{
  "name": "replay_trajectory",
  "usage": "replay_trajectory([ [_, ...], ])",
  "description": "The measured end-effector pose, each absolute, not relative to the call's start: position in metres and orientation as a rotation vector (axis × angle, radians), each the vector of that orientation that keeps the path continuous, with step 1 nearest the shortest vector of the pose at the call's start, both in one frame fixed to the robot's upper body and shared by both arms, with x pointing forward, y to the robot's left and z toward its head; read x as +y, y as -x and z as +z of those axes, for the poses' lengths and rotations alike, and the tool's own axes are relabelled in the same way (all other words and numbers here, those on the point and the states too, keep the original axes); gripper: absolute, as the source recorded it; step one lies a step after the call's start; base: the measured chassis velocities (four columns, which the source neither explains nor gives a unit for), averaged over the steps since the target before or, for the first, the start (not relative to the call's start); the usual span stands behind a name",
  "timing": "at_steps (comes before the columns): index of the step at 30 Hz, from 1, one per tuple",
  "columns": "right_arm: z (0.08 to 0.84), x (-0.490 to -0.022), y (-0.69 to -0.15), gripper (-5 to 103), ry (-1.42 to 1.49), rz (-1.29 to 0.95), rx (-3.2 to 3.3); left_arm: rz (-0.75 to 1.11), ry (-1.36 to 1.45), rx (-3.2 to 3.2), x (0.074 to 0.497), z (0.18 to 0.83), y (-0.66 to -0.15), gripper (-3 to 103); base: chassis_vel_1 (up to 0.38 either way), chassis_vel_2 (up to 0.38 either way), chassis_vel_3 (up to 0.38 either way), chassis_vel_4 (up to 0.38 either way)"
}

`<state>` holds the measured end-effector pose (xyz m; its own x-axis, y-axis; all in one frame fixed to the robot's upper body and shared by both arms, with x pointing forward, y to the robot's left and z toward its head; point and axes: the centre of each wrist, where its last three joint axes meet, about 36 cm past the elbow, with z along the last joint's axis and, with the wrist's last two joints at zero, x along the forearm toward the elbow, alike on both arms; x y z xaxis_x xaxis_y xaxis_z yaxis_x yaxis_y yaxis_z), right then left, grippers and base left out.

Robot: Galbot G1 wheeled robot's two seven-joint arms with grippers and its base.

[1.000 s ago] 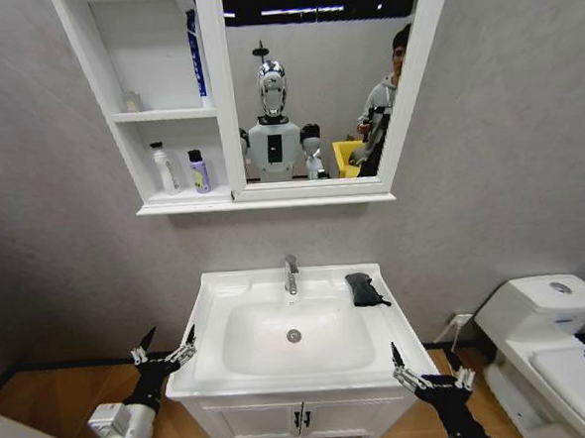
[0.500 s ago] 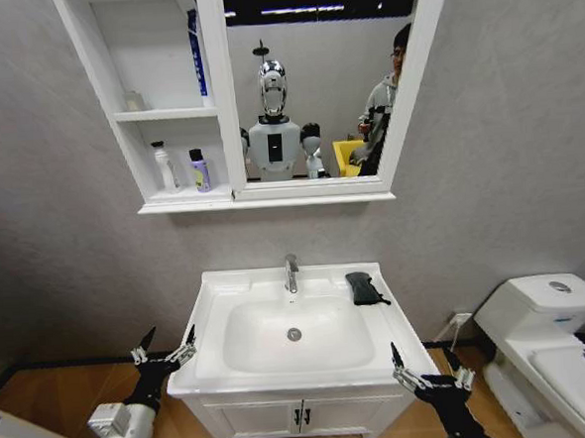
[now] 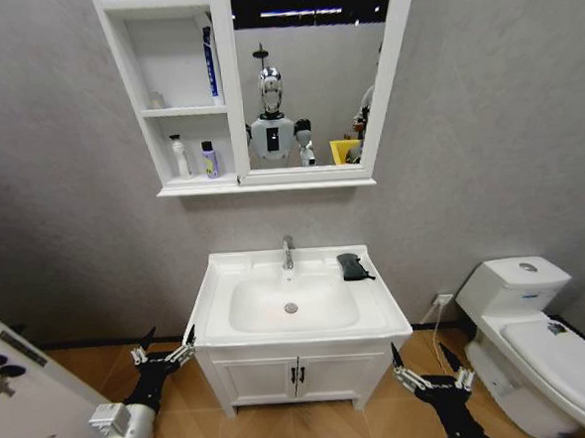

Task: Move facial cleanser and shampoo from washbasin to cabinet, then wipe washbasin with towel.

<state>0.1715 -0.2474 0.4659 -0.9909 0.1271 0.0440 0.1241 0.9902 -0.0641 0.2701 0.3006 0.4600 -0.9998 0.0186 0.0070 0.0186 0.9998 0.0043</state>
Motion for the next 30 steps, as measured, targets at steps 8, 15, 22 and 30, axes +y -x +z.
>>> replay_trajectory([
  [8,0.4657,-0.2474,-0.1714,100,0.195,0.094,-3.086,-0.007,0.029,-3.134,0.3007,0.46,-0.27,100,0.36,-0.357,-0.353,0.353],
  [15,0.4657,-0.2474,-0.1714,100,0.195,0.094,-3.086,-0.007,0.029,-3.134,0.3006,0.46,-0.27,100,0.361,-0.36,-0.358,0.37],
  [22,0.4657,-0.2474,-0.1715,100,0.195,0.094,-3.086,-0.007,0.029,-3.134,0.3006,0.46,-0.27,100,0.355,-0.343,-0.349,0.335],
  [30,0.4657,-0.2474,-0.1714,100,0.196,0.094,-3.086,-0.007,0.029,-3.134,0.3006,0.46,-0.27,100,0.334,-0.347,-0.329,0.341],
])
